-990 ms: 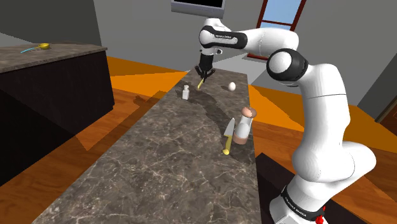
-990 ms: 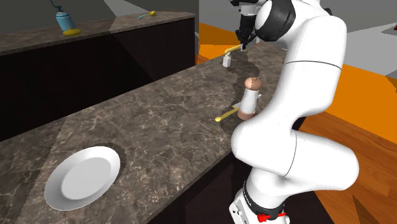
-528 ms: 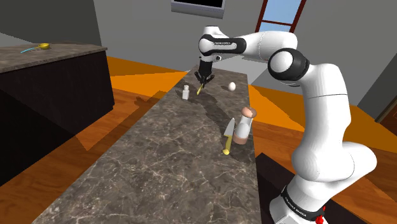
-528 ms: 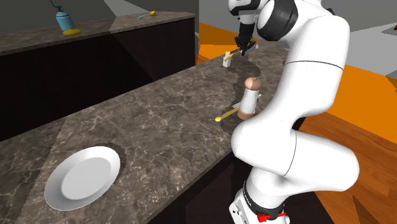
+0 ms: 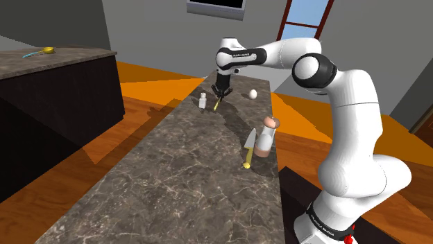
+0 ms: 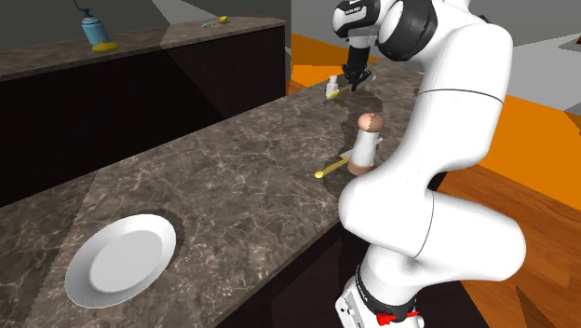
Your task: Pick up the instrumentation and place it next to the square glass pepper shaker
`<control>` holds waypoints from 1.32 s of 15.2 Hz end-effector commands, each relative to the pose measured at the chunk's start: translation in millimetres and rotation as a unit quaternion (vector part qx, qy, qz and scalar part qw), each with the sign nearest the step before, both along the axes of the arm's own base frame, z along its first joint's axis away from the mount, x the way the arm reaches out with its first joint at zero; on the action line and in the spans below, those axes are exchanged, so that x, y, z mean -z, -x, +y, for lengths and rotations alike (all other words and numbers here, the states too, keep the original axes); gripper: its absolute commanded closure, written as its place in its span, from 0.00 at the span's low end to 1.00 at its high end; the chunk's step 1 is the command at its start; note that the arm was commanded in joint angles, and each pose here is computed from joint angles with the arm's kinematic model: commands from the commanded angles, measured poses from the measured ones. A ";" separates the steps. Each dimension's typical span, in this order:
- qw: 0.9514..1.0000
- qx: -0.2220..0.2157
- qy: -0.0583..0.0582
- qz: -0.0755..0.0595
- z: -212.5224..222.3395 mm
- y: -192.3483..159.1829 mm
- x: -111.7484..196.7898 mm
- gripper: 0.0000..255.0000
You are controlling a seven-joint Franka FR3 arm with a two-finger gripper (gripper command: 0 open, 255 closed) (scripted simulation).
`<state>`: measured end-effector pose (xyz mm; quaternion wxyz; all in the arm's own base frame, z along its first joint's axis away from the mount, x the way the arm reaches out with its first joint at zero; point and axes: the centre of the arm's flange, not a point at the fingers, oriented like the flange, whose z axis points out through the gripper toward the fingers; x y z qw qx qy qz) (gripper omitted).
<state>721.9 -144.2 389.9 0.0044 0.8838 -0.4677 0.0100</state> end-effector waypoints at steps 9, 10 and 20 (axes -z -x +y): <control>1.000 0.000 0.000 0.000 -0.2 -0.7 48.0 1.00; 1.000 0.000 0.000 0.000 -0.2 -0.7 48.0 1.00; 1.000 0.000 0.000 0.000 -0.2 -0.7 48.0 0.00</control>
